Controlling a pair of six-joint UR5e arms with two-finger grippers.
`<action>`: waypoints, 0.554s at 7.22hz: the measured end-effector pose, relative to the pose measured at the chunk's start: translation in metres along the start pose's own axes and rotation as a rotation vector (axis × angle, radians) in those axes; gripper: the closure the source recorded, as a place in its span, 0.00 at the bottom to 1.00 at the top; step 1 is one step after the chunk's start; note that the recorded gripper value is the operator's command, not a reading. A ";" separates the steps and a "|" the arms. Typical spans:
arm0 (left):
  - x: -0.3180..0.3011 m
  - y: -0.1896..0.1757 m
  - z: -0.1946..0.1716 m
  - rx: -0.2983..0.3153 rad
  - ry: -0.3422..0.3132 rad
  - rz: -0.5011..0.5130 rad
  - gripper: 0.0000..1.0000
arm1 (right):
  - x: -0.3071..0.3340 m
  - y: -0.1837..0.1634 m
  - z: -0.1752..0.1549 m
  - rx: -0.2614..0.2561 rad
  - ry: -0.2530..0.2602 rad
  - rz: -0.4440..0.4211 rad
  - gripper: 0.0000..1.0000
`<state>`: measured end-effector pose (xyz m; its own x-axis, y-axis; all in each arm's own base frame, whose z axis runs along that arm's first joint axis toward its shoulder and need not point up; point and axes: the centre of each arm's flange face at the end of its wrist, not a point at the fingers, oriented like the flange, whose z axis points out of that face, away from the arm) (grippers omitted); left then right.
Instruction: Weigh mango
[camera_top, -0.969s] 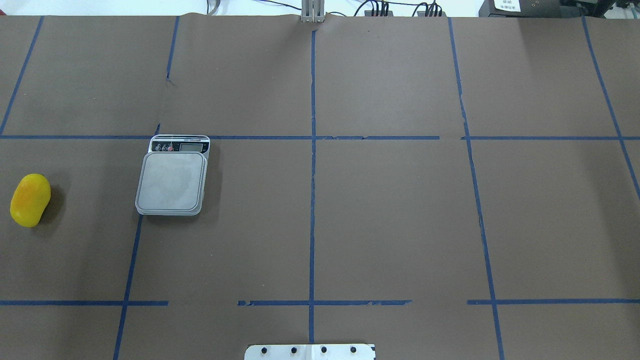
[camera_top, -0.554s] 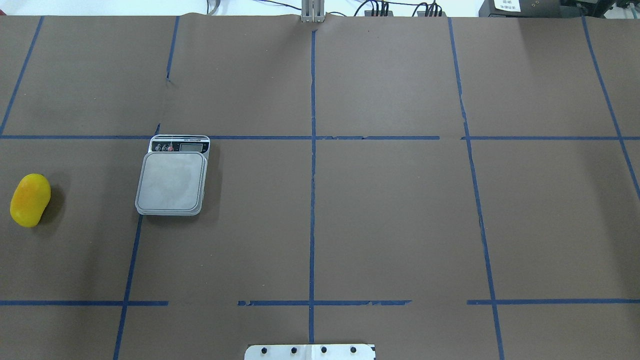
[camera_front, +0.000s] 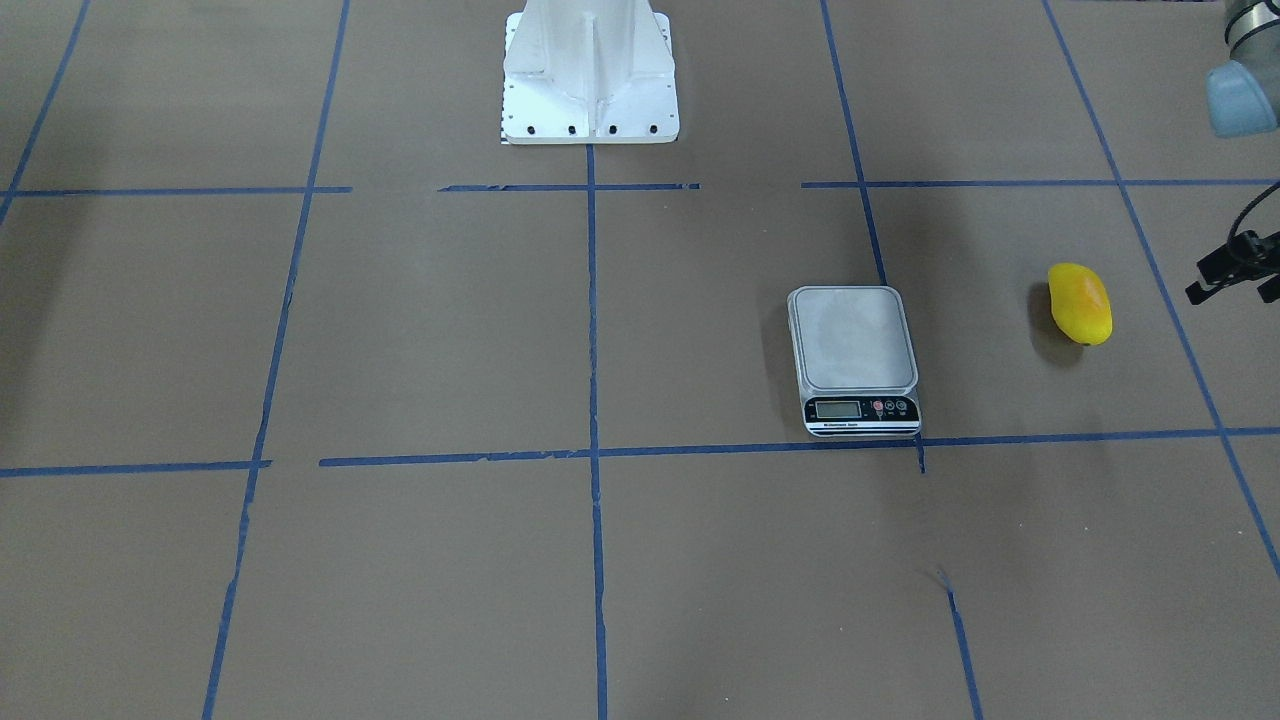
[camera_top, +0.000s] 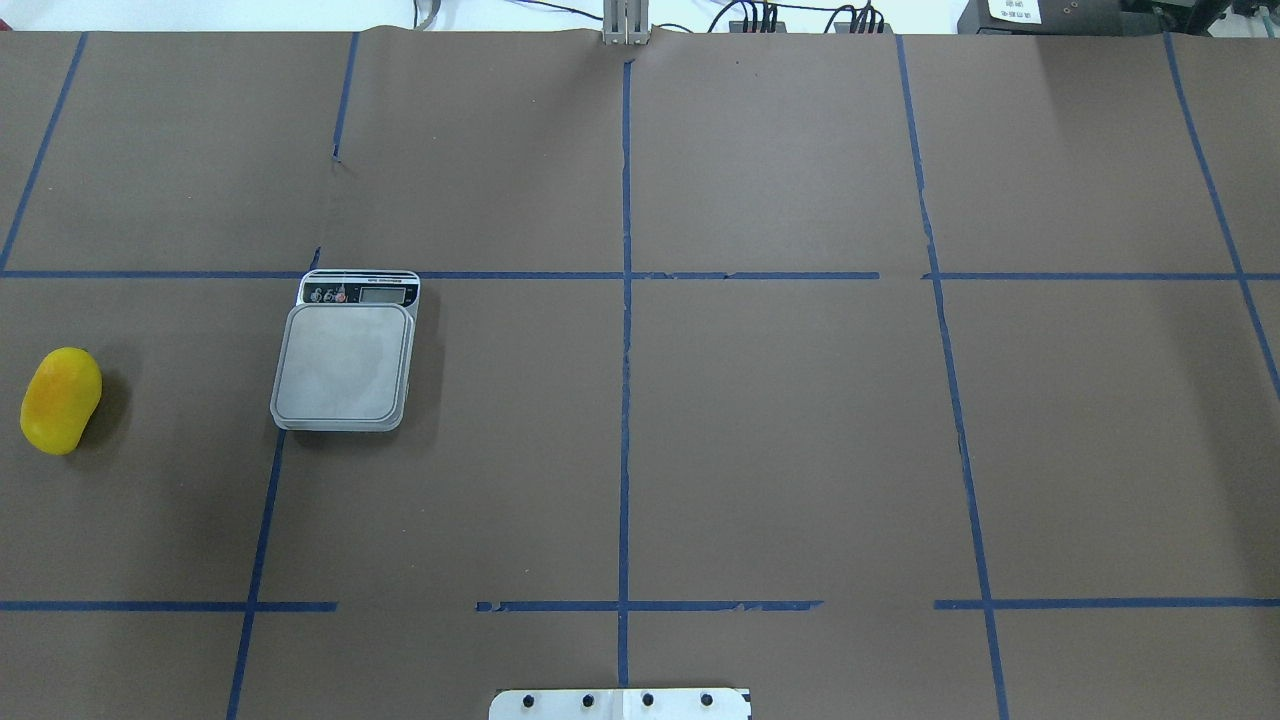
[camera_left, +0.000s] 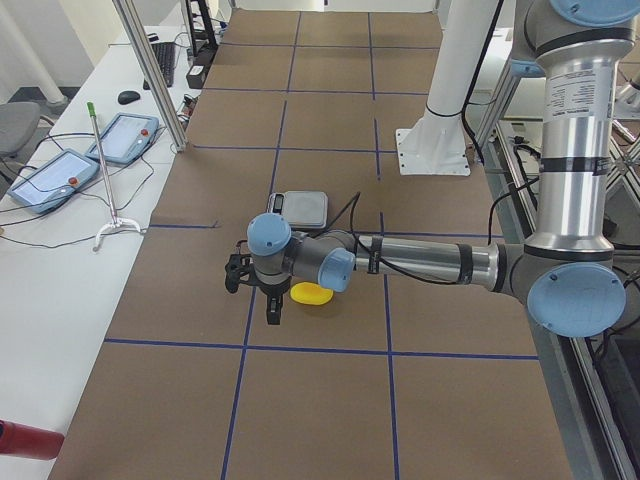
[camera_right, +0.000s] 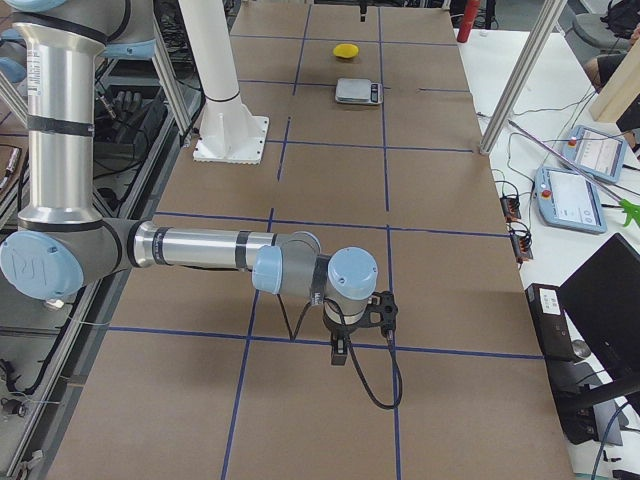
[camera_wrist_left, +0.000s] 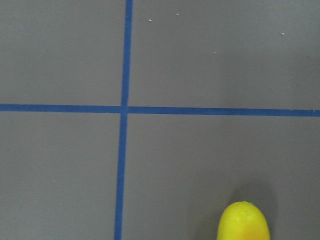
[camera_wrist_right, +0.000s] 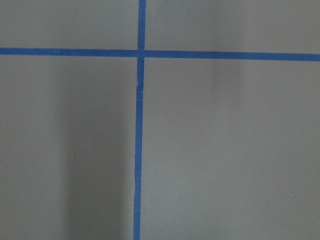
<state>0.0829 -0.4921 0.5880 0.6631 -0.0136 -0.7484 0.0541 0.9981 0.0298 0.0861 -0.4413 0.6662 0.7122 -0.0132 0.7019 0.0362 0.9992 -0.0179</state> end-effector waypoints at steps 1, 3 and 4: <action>0.018 0.004 0.016 -0.001 -0.019 0.014 0.00 | 0.000 0.000 0.000 0.000 0.000 0.000 0.00; 0.042 0.016 0.047 0.014 -0.056 0.038 0.00 | 0.000 0.000 0.000 0.000 0.000 0.000 0.00; 0.047 0.023 0.057 0.011 -0.063 0.048 0.00 | 0.000 0.000 0.000 0.000 0.000 0.000 0.00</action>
<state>0.1582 -0.4734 0.5916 0.7109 0.0298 -0.7027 0.0295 0.9970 0.0721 0.0861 -0.4413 0.6662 0.7122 -0.0134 0.7019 0.0364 0.9992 -0.0179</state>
